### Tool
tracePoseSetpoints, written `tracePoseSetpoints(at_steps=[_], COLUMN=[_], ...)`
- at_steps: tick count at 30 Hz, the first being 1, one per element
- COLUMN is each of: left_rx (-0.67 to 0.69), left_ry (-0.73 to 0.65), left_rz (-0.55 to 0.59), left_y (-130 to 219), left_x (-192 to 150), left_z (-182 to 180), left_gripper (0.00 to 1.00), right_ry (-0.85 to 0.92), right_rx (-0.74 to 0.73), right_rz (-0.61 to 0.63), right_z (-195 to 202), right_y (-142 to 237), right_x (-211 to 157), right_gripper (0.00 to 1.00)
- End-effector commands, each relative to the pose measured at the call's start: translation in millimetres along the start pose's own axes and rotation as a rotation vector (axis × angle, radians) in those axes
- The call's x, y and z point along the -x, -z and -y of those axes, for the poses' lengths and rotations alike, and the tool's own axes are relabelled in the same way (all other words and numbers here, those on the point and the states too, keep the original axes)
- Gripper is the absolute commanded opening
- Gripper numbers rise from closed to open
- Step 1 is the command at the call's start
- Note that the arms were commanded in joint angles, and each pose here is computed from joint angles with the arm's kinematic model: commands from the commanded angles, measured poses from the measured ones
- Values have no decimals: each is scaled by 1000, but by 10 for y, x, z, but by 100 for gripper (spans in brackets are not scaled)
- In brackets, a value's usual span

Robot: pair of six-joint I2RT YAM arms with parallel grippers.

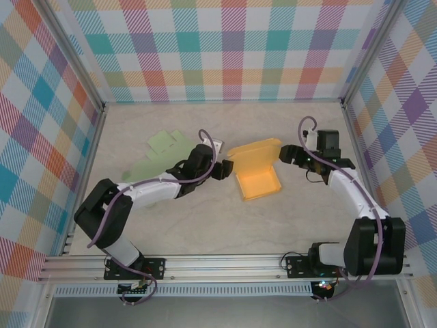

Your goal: Fold the paper box

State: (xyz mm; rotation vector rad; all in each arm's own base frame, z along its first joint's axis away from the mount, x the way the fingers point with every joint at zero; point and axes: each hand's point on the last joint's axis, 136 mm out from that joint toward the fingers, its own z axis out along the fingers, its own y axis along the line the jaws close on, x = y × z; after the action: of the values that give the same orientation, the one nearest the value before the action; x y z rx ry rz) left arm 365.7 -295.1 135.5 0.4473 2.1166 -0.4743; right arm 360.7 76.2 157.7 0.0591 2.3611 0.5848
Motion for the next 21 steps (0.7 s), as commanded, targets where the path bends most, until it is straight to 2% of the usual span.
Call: tracePoseSetpoints(at_steps=[1, 12, 15, 18, 21], left_rx=[-95, -96, -94, -98, -106], left_ry=[-80, -76, -74, -77, -79], left_rz=[38, 19, 15, 6, -1], left_y=[-79, -219, -246, -269, -281], left_x=[161, 89, 92, 78, 71], left_z=[172, 135, 121, 127, 143], left_gripper=[69, 58, 51, 48, 42], right_ry=[141, 252, 261, 260, 262], right_rx=[117, 215, 244, 252, 267], right_rz=[11, -22, -28, -41, -51], right_z=[-206, -230, -240, -223, -231], right_y=[-92, -453, -542, -616, -653], right_x=[146, 161, 172, 178, 172], right_gripper=[79, 76, 76, 75, 74])
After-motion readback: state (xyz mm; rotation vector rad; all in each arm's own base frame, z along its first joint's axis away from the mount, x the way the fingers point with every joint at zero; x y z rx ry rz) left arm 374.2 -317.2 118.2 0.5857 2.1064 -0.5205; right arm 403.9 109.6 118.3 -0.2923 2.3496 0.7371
